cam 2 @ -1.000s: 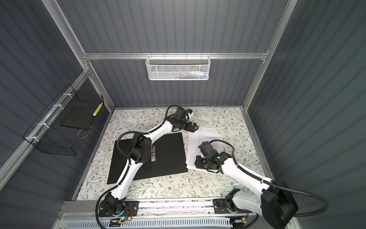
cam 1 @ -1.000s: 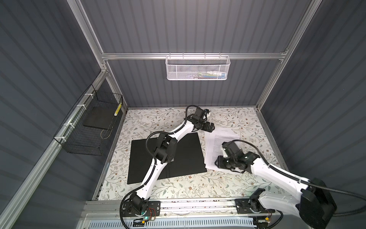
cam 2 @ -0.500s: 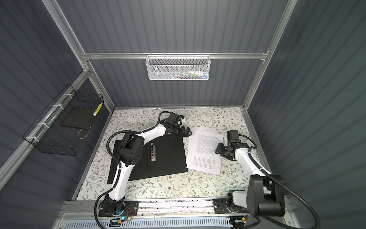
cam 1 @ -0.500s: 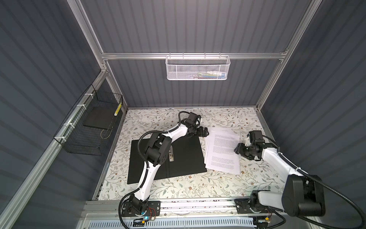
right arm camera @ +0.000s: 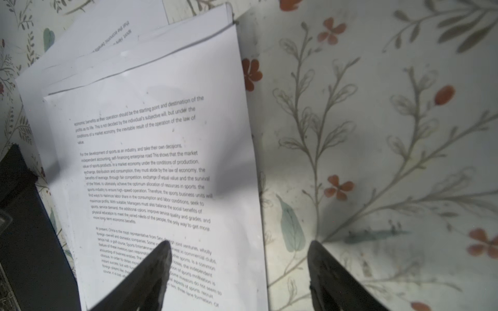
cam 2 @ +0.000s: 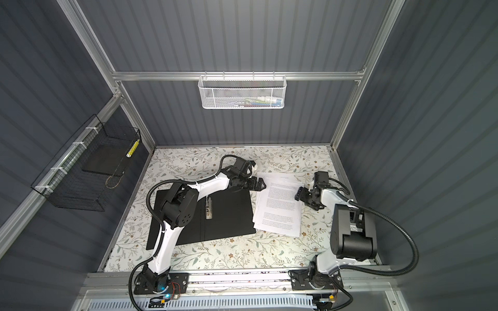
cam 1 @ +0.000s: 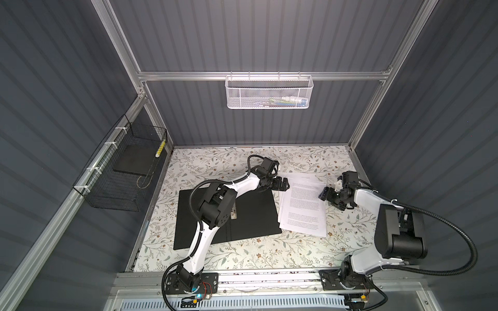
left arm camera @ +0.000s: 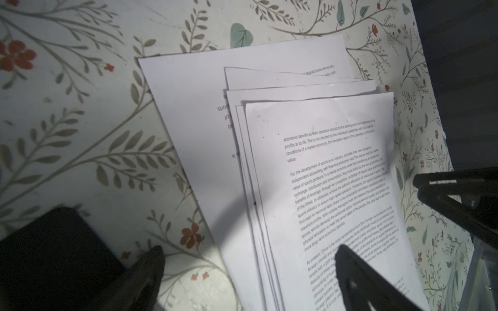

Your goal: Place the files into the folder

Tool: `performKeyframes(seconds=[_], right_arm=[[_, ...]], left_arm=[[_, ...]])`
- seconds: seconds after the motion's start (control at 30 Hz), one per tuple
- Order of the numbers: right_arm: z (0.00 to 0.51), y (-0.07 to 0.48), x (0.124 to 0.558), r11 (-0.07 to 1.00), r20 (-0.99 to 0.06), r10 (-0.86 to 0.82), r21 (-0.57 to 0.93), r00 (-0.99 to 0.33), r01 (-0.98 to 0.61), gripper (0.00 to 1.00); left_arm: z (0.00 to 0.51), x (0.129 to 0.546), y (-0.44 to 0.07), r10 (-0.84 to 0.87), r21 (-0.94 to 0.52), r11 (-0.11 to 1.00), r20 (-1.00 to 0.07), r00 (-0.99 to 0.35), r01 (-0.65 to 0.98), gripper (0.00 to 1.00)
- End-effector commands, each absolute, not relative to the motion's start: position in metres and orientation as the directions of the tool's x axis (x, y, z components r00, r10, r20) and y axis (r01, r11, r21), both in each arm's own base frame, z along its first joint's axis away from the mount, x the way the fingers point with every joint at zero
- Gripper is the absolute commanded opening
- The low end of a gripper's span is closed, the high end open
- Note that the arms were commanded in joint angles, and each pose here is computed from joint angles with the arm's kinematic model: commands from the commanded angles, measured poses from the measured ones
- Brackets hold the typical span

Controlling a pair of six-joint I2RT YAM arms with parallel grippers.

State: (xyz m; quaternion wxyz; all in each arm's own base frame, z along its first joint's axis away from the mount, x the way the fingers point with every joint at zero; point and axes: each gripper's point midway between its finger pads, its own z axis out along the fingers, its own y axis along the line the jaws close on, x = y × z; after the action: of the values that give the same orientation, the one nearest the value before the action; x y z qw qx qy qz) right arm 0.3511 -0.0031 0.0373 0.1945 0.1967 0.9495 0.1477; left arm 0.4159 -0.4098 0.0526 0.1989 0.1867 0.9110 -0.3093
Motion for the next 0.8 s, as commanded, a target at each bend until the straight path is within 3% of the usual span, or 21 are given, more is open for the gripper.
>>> performKeyframes(seconds=[0.0,0.33,0.77], right_arm=[[0.046,-0.004,0.367,0.872,-0.327,0.427,0.394,-0.843,0.289,0.81],[0.040,0.008,0.388,0.847,-0.261,0.418,0.459,-0.870,0.269,0.81],[0.047,0.023,0.417,0.805,-0.257,0.428,0.545,-0.866,0.235,0.81]], left_arm=[[0.039,0.403,-0.403,0.236,-0.476,0.766,-0.417,-0.878,0.432,0.99],[0.031,0.394,-0.413,0.262,-0.486,0.752,-0.399,-0.879,0.445,0.99],[0.025,0.384,-0.431,0.309,-0.509,0.712,-0.390,-0.867,0.483,0.99]])
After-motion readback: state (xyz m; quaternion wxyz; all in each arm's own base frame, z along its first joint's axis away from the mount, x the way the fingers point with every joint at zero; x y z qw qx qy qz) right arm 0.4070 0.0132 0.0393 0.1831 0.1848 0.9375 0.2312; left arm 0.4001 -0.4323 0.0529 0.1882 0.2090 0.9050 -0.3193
